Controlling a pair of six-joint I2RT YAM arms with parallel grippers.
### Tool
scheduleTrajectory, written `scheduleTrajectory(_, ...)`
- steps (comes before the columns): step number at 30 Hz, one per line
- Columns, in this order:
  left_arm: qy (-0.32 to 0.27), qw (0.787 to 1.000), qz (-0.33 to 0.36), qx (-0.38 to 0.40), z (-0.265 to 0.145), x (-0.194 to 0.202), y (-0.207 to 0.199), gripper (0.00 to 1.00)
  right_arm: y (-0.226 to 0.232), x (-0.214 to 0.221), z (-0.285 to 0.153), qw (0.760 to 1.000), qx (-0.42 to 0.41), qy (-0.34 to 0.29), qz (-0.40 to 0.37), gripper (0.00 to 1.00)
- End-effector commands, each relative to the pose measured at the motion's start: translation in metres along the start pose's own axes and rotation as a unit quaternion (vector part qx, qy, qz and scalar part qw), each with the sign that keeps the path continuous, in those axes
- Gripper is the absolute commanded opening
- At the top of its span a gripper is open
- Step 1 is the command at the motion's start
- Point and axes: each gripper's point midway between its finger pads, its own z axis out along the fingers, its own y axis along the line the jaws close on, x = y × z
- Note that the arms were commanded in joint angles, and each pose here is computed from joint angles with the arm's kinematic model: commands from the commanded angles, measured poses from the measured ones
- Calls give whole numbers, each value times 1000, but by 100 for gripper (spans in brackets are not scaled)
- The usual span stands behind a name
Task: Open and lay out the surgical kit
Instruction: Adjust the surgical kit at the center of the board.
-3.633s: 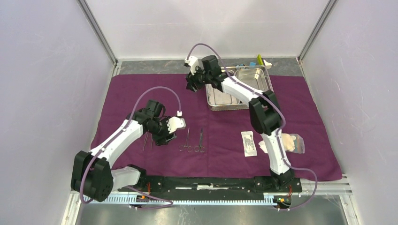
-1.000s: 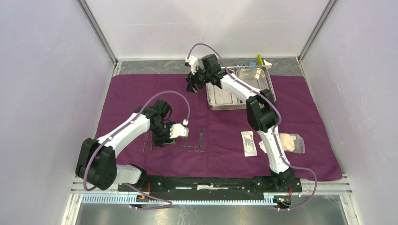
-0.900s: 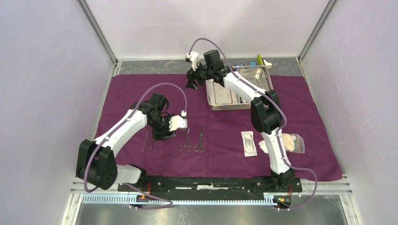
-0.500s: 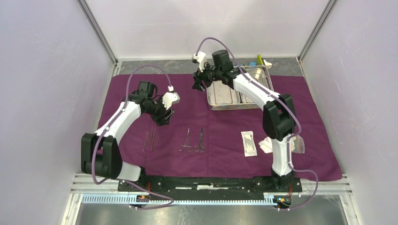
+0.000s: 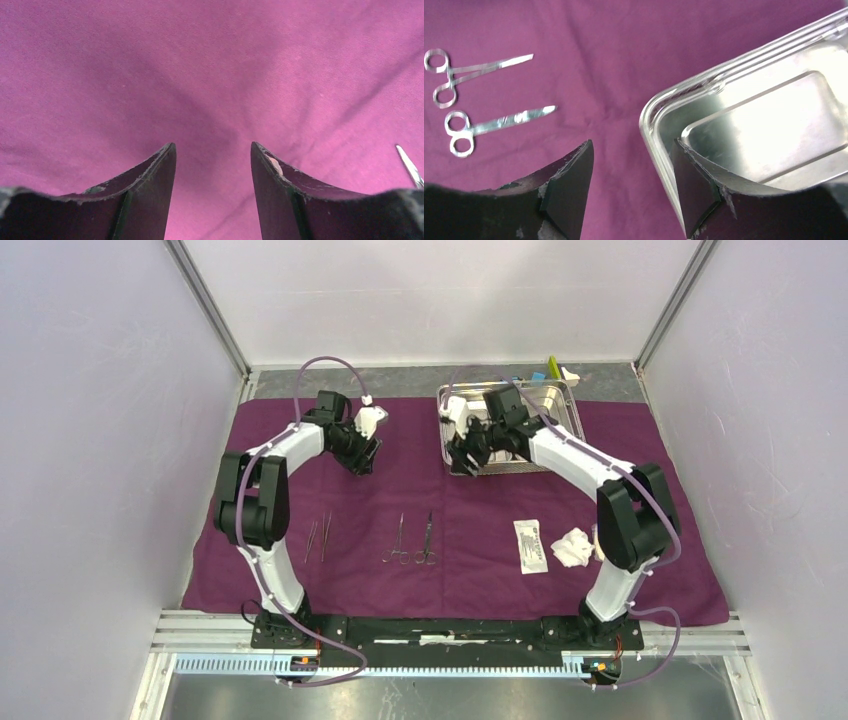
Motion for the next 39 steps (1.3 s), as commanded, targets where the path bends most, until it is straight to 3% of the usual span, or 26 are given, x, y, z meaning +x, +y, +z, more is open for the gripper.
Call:
scheduleTrajectory(1,0,999,0,-48,9,-19,23,63,26,32,-8,998,-29,26,-44,64)
scheduleTrajectory(14,68,994,5,-88,19,7,28,62,86,123,-3,988,-50,126,-77,58)
scheduleTrajectory(27,117,985,29,-122,17,32,36,62,114,192,-27,973,-52,206,-86,52)
scheduleTrajectory(39,133,980,34,-142,22,38,46,61,134,214,-36,964,-80,236,-92,51)
